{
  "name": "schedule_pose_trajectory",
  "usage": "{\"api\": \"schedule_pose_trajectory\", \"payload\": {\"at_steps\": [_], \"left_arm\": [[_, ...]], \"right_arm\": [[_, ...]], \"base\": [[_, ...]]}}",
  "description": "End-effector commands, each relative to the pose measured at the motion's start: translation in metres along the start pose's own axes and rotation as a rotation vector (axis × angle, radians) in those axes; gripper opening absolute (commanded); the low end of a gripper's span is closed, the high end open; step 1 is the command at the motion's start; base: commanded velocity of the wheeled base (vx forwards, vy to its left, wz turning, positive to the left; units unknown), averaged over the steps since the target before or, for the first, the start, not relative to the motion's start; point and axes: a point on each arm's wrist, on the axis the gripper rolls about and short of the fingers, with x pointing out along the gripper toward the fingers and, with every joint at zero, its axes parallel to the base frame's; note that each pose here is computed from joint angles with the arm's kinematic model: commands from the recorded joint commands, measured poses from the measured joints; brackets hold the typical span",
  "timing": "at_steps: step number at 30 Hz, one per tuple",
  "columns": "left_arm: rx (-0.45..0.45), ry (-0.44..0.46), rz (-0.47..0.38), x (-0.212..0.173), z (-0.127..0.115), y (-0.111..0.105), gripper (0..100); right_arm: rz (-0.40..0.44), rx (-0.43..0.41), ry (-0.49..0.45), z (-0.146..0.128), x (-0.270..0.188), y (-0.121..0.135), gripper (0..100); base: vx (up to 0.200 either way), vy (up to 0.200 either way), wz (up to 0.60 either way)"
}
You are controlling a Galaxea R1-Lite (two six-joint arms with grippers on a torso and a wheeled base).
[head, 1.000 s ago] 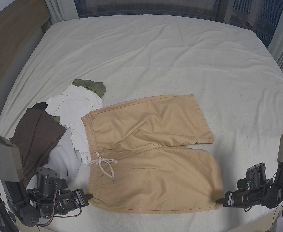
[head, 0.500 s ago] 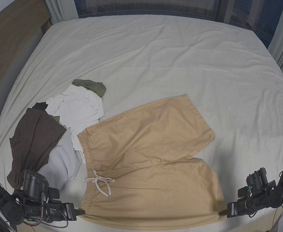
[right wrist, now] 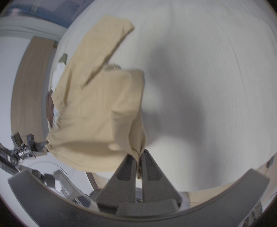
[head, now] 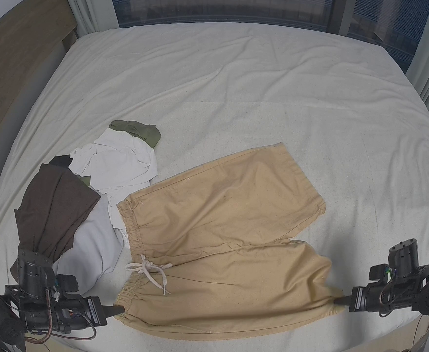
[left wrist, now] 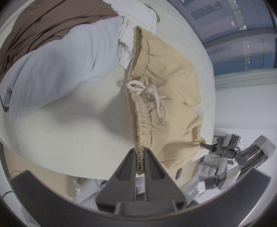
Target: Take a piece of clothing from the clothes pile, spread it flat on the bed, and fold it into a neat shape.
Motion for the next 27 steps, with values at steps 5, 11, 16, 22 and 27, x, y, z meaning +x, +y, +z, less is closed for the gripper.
{"api": "schedule_pose_trajectory", "payload": {"at_steps": [5, 11, 16, 22, 27], "left_arm": [[0.003, -0.156, -0.133, -0.017, 0.018, -0.023, 0], [-0.019, -0.215, -0.126, -0.012, 0.034, -0.032, 0], [-0.052, -0.259, -0.1, -0.005, 0.046, -0.037, 0], [-0.096, -0.304, -0.089, 0.002, 0.057, -0.041, 0], [-0.128, -0.351, -0.087, 0.009, 0.064, -0.043, 0]], "right_arm": [[0.153, -0.004, -0.234, 0.045, -0.015, 0.032, 0], [0.177, -0.009, -0.298, 0.068, -0.015, 0.042, 0], [0.178, 0.003, -0.334, 0.091, -0.018, 0.048, 0], [0.18, 0.009, -0.387, 0.118, -0.022, 0.055, 0], [0.169, 0.016, -0.405, 0.139, -0.025, 0.059, 0]], "base": [[0.0, 0.0, 0.0], [0.0, 0.0, 0.0], [0.0, 0.0, 0.0], [0.0, 0.0, 0.0], [0.0, 0.0, 0.0]]}}
